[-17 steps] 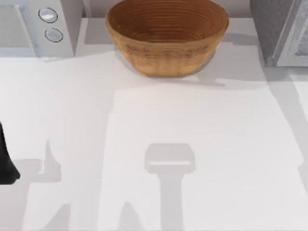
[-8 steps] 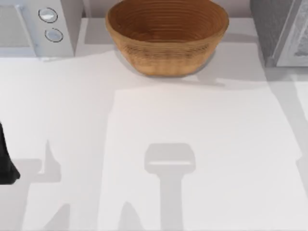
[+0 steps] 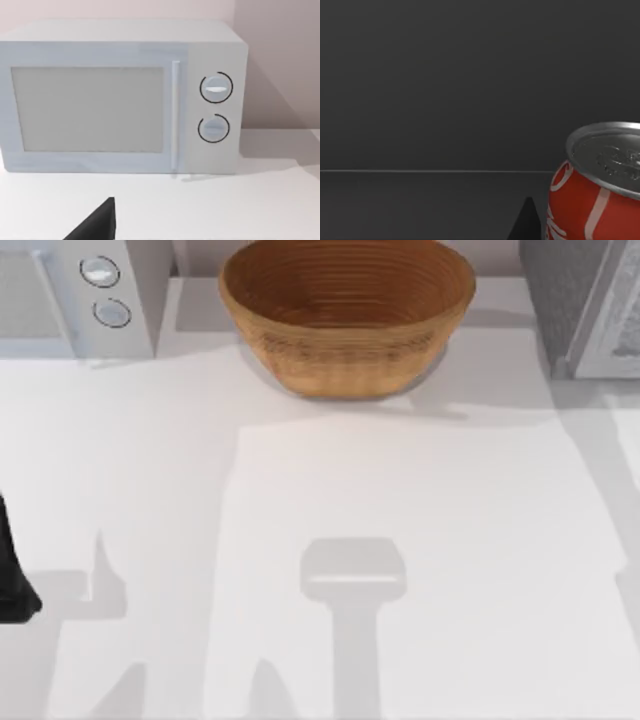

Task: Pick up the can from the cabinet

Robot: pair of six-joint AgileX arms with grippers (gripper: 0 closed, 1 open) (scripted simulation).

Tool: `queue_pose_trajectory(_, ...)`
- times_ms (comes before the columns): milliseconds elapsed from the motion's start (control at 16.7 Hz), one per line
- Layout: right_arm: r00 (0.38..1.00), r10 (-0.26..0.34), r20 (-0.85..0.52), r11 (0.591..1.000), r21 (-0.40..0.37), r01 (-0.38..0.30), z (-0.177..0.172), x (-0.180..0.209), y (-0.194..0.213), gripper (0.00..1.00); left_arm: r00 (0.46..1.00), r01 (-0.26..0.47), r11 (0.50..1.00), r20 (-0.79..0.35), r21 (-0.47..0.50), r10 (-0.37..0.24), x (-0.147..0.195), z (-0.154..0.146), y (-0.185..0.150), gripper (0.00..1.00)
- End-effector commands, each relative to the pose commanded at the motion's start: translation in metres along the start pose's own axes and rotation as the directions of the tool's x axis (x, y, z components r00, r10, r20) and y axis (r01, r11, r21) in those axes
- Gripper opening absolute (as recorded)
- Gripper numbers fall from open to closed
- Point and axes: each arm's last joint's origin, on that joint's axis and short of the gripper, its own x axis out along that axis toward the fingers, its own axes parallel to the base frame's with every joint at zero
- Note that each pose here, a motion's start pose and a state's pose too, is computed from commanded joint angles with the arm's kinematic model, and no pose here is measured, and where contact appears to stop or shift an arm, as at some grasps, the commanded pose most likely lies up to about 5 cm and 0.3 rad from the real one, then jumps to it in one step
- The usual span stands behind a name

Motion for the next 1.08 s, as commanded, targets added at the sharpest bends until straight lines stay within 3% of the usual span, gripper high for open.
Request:
queue_pose_trajectory(120, 1.0, 0.0, 0.0, 1.0, 0.0, 0.0, 0.0, 0.0, 0.0, 0.02, 1.0, 0.0, 1.0, 0.0, 0.0, 0.0, 0.0, 0.0, 0.0, 1.0)
queue_pose_trajectory(180, 1.0, 0.0, 0.0, 1.0, 0.0, 0.0, 0.0, 0.0, 0.0, 0.0, 1.0, 0.0, 1.0, 0.0, 0.0, 0.0, 0.0, 0.0, 0.0, 1.0)
queue_pose_trajectory(780, 1.0, 0.001, 0.0, 1.0, 0.001, -0.001, 0.004, -0.007, 0.001, 0.0, 1.0, 0.0, 1.0, 0.0, 0.0, 0.0, 0.0, 0.0, 0.0, 1.0)
queue_pose_trajectory(1080, 1.0, 0.002, -0.001, 1.0, 0.002, -0.002, 0.039, -0.085, 0.008, 0.0, 1.0, 0.0, 1.0, 0.0, 0.0, 0.0, 0.0, 0.0, 0.0, 1.0)
